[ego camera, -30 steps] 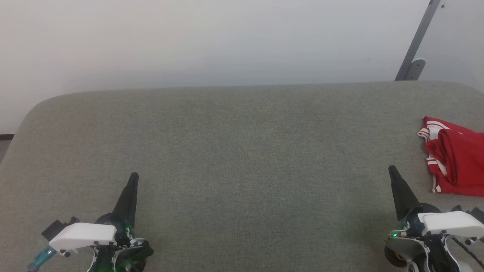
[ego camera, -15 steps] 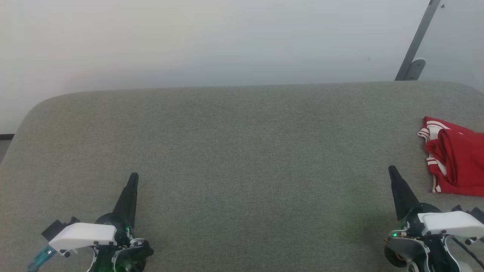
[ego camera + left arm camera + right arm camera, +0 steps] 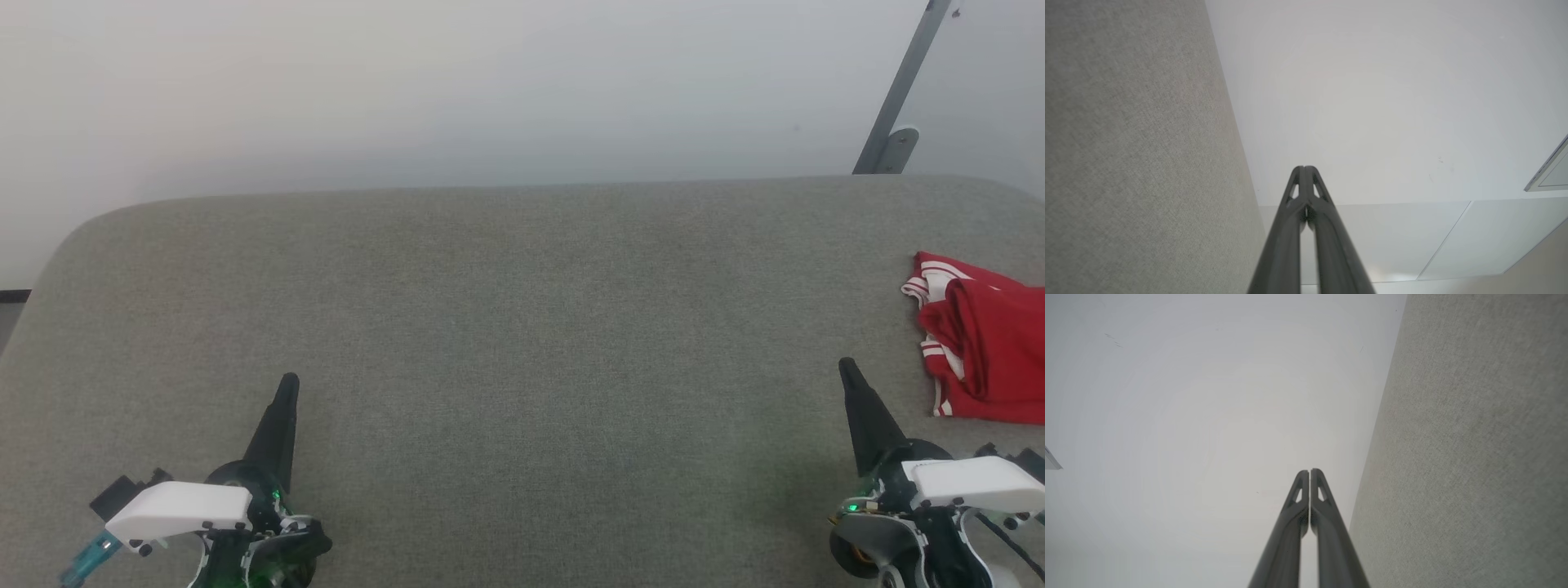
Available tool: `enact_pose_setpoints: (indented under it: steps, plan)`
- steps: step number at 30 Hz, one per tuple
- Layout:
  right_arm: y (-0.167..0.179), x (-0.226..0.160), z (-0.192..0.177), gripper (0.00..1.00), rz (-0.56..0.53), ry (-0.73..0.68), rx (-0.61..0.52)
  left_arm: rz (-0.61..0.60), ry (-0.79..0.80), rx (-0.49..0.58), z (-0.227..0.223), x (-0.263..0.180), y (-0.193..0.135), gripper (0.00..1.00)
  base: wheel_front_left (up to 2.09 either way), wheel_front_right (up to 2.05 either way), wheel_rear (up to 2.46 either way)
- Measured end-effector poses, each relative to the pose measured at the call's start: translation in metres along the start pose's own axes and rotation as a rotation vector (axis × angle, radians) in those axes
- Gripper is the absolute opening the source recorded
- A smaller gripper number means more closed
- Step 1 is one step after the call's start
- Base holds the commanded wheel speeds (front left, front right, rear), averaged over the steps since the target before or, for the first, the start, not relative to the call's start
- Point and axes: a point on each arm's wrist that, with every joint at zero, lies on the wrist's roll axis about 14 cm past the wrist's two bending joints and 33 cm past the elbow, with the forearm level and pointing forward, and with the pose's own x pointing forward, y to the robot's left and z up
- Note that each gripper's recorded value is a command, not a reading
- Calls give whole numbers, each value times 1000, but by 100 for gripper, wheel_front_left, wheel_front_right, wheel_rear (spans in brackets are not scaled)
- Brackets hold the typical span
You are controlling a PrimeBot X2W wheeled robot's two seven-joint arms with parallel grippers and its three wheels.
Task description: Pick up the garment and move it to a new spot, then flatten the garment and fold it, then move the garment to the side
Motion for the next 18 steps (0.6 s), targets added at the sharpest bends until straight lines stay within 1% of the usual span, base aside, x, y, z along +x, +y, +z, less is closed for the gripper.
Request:
enact_pose_setpoints:
  steps: [18]
  plan:
    - [0,0,0,0,0,0,0,0,0,0,0,0,0,0,0,0,0]
